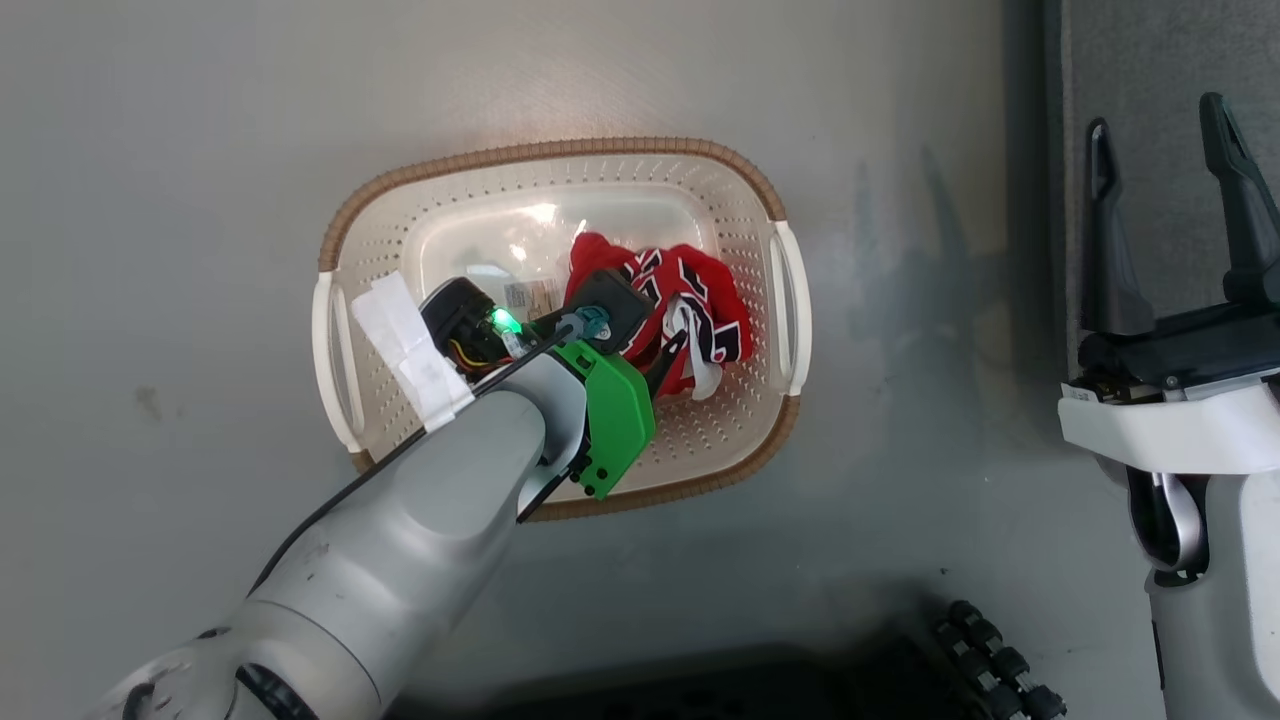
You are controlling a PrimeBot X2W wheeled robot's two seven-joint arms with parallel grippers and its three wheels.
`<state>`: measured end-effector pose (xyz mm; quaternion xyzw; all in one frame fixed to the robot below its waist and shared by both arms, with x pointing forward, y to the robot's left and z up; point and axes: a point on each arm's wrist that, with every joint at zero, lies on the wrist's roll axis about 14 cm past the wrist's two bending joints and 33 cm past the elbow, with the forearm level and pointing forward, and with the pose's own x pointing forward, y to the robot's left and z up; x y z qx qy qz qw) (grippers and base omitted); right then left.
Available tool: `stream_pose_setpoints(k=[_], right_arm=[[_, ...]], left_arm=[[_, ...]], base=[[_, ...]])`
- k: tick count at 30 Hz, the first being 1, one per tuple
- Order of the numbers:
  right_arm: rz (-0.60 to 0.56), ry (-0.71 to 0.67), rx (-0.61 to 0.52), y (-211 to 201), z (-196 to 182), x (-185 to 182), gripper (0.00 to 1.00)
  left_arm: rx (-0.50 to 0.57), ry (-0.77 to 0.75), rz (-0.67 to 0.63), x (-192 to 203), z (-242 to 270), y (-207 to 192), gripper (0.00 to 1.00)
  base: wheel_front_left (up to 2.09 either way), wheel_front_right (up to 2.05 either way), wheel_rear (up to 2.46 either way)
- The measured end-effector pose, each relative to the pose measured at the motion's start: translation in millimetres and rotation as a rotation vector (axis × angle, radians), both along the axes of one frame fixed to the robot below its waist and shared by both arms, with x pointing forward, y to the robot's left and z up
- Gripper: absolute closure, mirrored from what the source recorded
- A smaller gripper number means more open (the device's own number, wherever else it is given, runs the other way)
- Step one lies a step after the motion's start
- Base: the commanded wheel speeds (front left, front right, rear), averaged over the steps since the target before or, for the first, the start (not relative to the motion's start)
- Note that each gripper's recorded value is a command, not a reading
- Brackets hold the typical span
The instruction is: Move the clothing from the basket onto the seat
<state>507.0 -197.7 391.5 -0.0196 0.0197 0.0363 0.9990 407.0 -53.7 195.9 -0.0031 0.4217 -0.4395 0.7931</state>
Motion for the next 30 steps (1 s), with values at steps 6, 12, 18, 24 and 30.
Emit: stream_pose_setpoints(k=[6,12,18,24,30], right_arm=[[0.007,0.046,0.001,2,-32,5,0.0],[0.014,0.105,0.004,5,-63,3,0.0],[0.017,0.13,0.002,6,-78,3,0.0],[0.01,0.145,-0.01,2,-85,0,0.0],[0.011,0.158,-0.026,-1,-90,-2,0.0]], left_arm=[[0.009,0.107,-0.036,-16,-34,-4,0.0],[0.007,0.185,-0.039,-28,-59,-5,0.0],[0.005,0.232,-0.046,-38,-76,-7,0.0],[-0.015,0.239,-0.052,-37,-84,-16,0.0],[-0.039,0.25,-0.056,-41,-88,-24,0.0]], base=[[0.0,0.0,0.0],[0.0,0.0,0.0],[0.0,0.0,0.0],[0.0,0.0,0.0],[0.0,0.0,0.0]])
